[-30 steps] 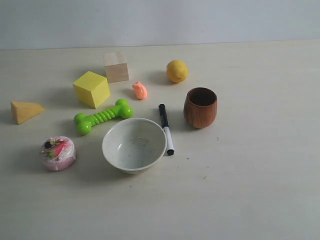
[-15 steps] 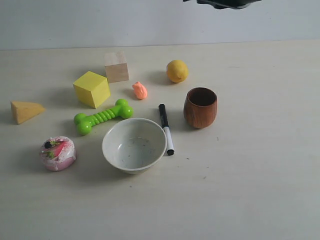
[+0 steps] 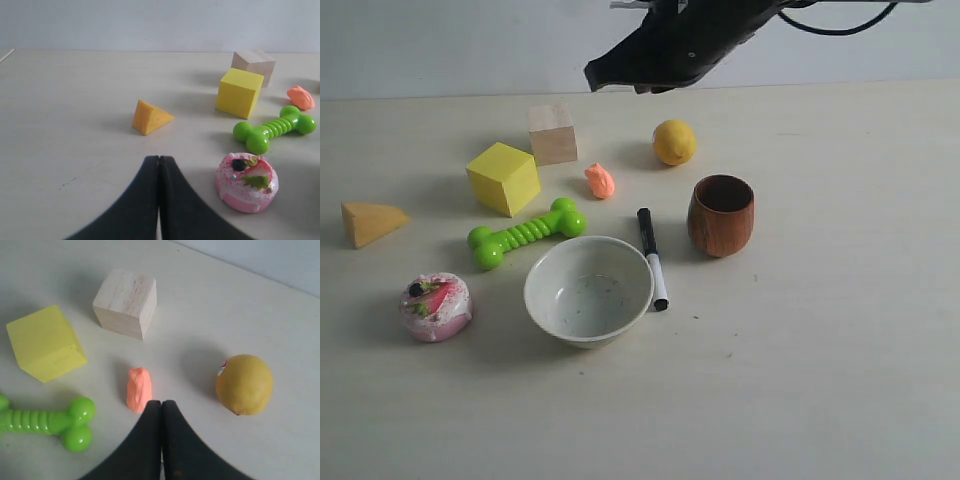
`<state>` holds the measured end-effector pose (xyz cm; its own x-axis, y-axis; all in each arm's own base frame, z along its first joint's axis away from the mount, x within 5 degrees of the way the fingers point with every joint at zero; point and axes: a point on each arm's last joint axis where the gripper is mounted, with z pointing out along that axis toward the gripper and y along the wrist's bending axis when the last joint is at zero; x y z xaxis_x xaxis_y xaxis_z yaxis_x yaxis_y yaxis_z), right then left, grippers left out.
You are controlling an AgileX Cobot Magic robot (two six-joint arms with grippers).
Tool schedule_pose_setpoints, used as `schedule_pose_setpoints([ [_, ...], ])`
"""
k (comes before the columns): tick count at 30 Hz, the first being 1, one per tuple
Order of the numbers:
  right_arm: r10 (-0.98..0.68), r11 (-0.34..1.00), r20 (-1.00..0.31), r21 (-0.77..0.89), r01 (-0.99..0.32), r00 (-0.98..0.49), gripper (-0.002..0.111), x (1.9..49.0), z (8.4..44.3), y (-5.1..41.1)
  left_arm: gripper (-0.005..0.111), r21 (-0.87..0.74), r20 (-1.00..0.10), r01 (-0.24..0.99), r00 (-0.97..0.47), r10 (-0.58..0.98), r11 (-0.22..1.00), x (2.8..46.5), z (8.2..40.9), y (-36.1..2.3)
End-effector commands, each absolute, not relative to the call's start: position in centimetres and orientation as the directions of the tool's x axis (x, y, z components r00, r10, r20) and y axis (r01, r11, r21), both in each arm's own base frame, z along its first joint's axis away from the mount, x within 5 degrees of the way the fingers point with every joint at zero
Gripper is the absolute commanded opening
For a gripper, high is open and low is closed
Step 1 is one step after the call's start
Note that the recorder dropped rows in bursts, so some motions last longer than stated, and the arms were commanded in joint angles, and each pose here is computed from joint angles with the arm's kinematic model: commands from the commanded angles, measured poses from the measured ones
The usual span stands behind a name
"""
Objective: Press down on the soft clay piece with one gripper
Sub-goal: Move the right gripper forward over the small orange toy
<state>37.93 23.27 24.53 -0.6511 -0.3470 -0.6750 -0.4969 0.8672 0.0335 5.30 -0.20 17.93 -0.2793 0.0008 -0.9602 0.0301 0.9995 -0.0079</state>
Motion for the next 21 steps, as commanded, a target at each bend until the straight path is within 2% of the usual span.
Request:
schedule_pose_setpoints([
  [1, -0.330, 0.889, -0.636, 0.039, -0.456, -0.698, 0.000, 39.6, 23.7, 24.2, 0.000, -0.011, -0.964, 0.036, -0.265, -0.001, 0.999, 5.3, 18.1, -0.2],
  [5, -0.345, 0.892, -0.596, 0.034, -0.451, -0.725, 0.000, 40.9, 23.3, 25.0, 0.000, -0.011, -0.964, 0.036, -0.265, -0.001, 0.999, 5.3, 18.1, -0.2],
  [12, -0.299, 0.889, -0.683, 0.056, -0.455, -0.667, 0.000, 41.9, 24.0, 25.7, 0.000, -0.011, -0.964, 0.036, -0.265, -0.001, 0.999, 5.3, 18.1, -0.2],
  [21, -0.266, 0.890, -0.705, 0.082, -0.448, -0.657, 0.000, 42.0, 24.3, 25.9, 0.000, -0.011, -0.964, 0.036, -0.265, -0.001, 0.999, 5.3, 18.1, -0.2],
])
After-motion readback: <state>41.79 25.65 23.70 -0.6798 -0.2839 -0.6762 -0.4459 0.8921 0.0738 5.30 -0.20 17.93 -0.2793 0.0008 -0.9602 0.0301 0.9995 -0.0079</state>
